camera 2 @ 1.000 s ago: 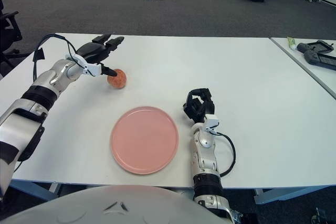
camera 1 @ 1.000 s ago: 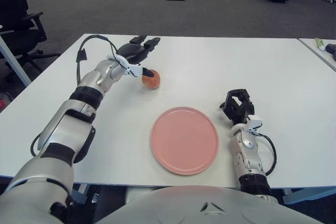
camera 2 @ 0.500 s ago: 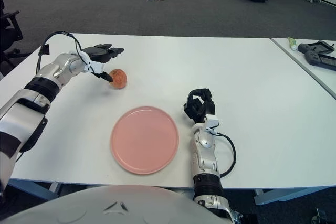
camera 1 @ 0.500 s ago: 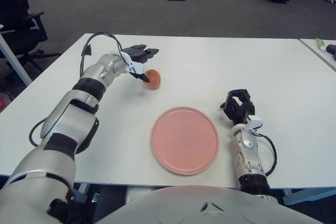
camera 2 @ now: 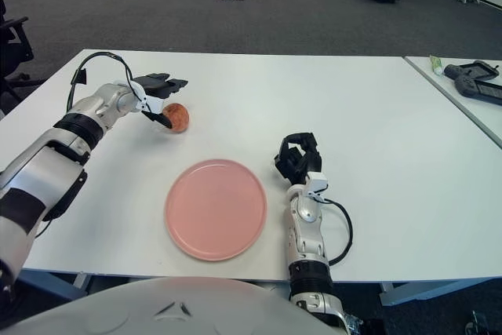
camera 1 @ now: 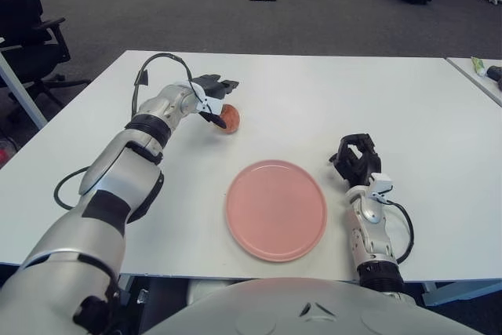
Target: Put the apple into the plate.
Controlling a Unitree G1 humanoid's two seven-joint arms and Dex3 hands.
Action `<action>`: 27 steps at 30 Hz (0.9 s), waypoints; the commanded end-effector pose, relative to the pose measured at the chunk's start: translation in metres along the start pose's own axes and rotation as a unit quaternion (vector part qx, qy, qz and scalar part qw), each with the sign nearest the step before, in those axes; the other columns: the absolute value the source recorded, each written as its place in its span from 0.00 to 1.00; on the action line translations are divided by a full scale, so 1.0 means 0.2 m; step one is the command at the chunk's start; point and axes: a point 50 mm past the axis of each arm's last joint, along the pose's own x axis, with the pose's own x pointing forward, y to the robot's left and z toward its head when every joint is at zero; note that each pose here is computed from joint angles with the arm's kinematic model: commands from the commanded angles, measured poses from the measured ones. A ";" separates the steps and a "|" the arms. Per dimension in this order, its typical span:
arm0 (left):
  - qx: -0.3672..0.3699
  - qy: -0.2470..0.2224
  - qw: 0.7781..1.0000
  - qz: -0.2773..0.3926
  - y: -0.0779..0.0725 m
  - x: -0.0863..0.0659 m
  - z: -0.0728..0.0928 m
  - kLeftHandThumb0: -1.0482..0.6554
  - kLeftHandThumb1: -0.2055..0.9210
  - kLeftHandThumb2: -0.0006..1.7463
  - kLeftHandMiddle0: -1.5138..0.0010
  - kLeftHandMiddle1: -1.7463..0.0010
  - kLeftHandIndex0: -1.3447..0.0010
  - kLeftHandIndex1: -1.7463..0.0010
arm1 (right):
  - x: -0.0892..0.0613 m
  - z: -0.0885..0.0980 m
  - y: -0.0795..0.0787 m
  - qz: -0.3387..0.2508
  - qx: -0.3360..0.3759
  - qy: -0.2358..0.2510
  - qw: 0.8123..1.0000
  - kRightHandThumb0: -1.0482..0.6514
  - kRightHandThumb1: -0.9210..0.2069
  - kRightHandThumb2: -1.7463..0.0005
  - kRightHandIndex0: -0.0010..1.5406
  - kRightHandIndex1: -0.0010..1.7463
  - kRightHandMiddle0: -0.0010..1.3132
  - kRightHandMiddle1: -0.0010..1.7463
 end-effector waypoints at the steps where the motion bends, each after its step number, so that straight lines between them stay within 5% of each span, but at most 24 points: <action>1: 0.006 0.015 1.000 0.017 0.05 0.01 0.00 0.00 0.95 0.07 1.00 1.00 1.00 1.00 | -0.03 -0.03 -0.01 -0.011 0.015 0.015 1.000 0.39 0.24 0.49 0.41 1.00 0.27 1.00; 27: -0.008 0.033 0.999 0.010 -0.06 0.08 0.08 0.00 0.96 0.07 1.00 1.00 1.00 1.00 | -0.04 -0.03 -0.03 -0.021 0.012 0.013 1.000 0.39 0.23 0.50 0.39 1.00 0.27 1.00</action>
